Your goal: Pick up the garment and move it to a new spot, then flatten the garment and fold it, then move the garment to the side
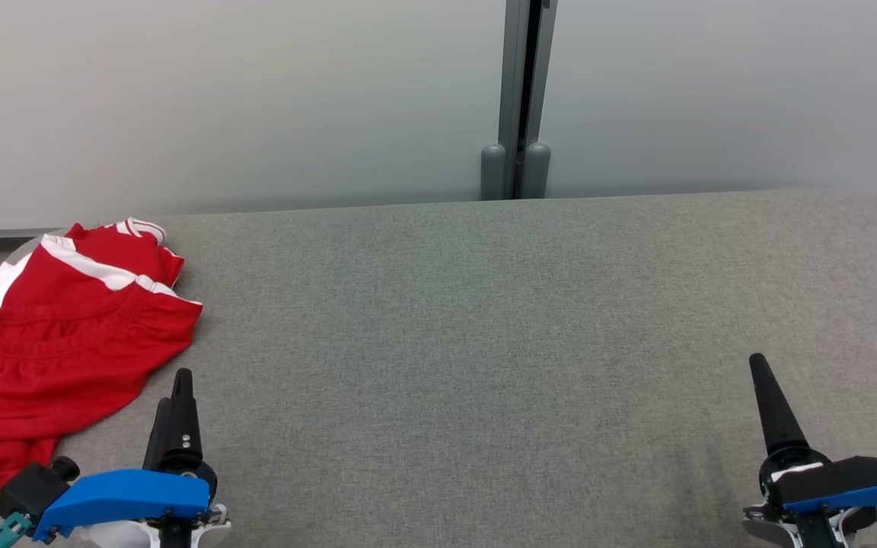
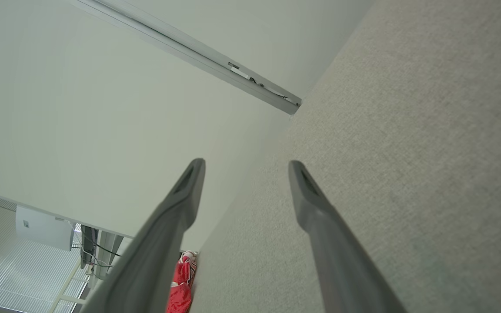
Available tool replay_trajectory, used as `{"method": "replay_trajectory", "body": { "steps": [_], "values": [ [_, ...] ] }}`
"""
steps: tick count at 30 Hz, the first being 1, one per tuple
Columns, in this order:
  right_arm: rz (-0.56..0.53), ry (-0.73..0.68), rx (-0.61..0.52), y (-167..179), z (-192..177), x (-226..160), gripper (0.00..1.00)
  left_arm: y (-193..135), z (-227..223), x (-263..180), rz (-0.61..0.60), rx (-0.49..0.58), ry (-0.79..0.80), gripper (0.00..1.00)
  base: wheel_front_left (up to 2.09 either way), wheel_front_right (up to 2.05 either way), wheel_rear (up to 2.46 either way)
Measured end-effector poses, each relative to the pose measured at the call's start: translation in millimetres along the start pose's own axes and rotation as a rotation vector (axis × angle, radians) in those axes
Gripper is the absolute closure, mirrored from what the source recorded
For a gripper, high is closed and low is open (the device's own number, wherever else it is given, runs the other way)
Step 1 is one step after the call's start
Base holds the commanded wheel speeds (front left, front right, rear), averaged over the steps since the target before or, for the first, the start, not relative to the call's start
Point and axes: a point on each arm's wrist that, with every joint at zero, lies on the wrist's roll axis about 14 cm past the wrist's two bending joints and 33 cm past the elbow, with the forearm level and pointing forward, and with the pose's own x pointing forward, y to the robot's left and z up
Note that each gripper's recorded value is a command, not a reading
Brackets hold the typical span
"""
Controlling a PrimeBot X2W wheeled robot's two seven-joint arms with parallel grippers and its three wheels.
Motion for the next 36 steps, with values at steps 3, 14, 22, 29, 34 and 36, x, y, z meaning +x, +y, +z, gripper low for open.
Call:
{"method": "replay_trajectory", "body": {
  "steps": [3, 14, 22, 29, 34, 36],
  "values": [
    [0.007, 0.006, -0.055, 2, -2, 0, 0.00, 0, -1, 0, 0.000, 0.055, 0.002, 0.00, 0.00, 0.00, 0.00],
    [0.013, 0.022, -0.245, 0, -9, -1, 0.00, 1, -5, -1, 0.000, 0.240, 0.007, 0.00, 0.00, 0.00, 0.00],
    [0.016, 0.025, -0.366, -1, -10, -3, 0.00, 7, -12, -6, 0.006, 0.343, 0.023, 0.00, 0.00, 0.00, 0.00],
    [0.017, 0.028, -0.460, -5, -13, -6, 0.00, 8, -14, -8, 0.006, 0.430, 0.022, 0.00, 0.00, 0.00, 0.00],
    [0.024, 0.027, -0.520, -4, -13, -6, 0.00, 9, -16, -8, 0.004, 0.486, 0.027, 0.00, 0.00, 0.00, 0.00],
    [0.027, 0.028, -0.544, -5, -14, -6, 0.00, 10, -17, -9, 0.004, 0.507, 0.027, 0.00, 0.00, 0.00, 0.00]
  ]
}}
